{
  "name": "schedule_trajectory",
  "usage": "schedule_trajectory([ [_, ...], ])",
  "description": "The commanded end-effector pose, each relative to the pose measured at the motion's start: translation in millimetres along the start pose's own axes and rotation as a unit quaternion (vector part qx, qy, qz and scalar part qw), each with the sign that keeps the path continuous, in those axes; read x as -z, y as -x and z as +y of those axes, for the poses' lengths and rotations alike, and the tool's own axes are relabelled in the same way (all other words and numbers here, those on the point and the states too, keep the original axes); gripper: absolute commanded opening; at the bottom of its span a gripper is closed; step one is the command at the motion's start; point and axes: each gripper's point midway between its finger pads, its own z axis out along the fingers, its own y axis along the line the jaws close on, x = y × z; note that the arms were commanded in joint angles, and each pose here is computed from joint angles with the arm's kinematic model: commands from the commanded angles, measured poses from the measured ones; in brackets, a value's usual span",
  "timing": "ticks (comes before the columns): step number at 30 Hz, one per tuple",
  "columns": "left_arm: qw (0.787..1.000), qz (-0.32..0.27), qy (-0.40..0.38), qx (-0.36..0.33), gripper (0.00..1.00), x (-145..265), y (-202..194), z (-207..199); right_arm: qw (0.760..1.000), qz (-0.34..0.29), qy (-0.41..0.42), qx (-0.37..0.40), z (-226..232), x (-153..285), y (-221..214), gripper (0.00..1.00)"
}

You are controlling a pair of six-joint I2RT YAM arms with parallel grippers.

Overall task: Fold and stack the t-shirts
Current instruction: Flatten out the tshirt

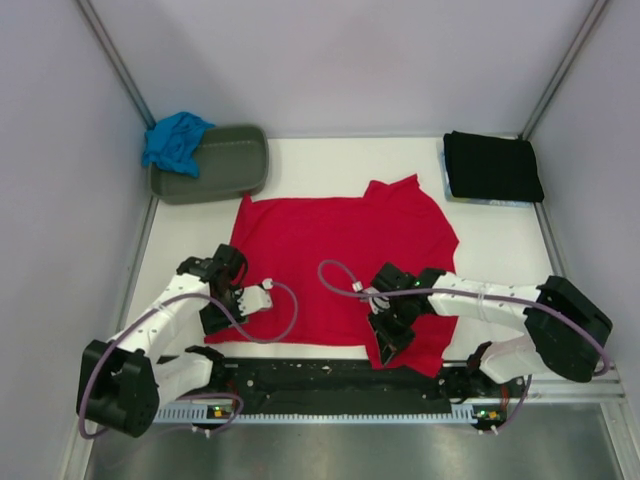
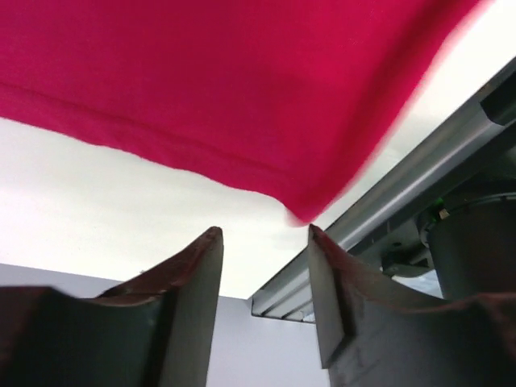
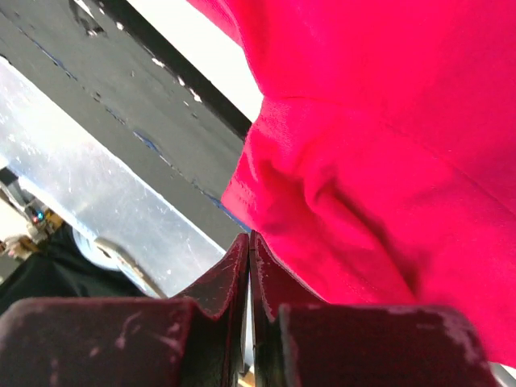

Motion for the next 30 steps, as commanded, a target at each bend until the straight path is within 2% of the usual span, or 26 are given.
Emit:
schedule_trajectory([
  [1,0.998,-0.056,0.013,-0.038,0.57,31.4,27.9,26.0,0.998,0.038,0.032,0.026,15.4,1.6,-3.2,0.02],
  [4,0.986,-0.147,0.072,0.021,0.62,60.2,75.0,79.5,0.995,0.088,0.047,0.02,20.3,5.7,-17.3,0.11],
  [5,0.979,-0.17,0.099,0.061,0.62,68.4,86.4,103.6,0.993,0.104,0.05,0.018,20.8,7.3,-23.1,0.18],
  [7,0.962,-0.199,0.135,0.13,0.56,77.2,103.3,148.4,0.992,0.109,0.058,0.037,26.7,16.3,-24.6,0.27],
  [10,0.939,-0.203,0.14,0.24,0.43,68.4,112.9,198.5,0.992,0.046,0.074,0.09,48.1,39.7,0.1,0.52],
  [13,0.92,-0.198,0.159,0.299,0.37,53.7,116.8,235.1,0.992,-0.079,0.039,0.093,46.8,80.9,58.8,0.67],
  [14,0.913,-0.2,0.171,0.311,0.37,49.5,117.9,244.7,0.99,-0.125,0.016,0.067,34.7,97.7,82.9,0.67],
  [16,0.904,-0.198,0.188,0.33,0.37,38.8,117.7,257.0,0.974,-0.22,-0.048,-0.038,-22.3,137.1,129.3,0.65],
  [19,0.89,-0.2,0.203,0.357,0.4,26.5,115.7,268.3,0.924,-0.315,-0.161,-0.142,-108.0,185.4,164.7,0.63],
  [21,0.88,-0.199,0.214,0.374,0.42,17.0,112.4,275.7,0.893,-0.364,-0.189,-0.188,-153.6,207.0,181.3,0.62],
  [23,0.876,-0.19,0.221,0.385,0.43,6.8,108.2,280.6,0.871,-0.38,-0.205,-0.232,-192.8,216.0,187.3,0.6],
  [25,0.879,-0.183,0.217,0.384,0.42,-6.0,107.6,280.7,0.853,-0.371,-0.25,-0.269,-231.9,217.5,182.7,0.61],
  [30,0.892,-0.201,0.163,0.37,0.45,-27.5,121.3,261.5,0.837,-0.317,-0.31,-0.322,-299.4,197.8,164.4,0.67],
])
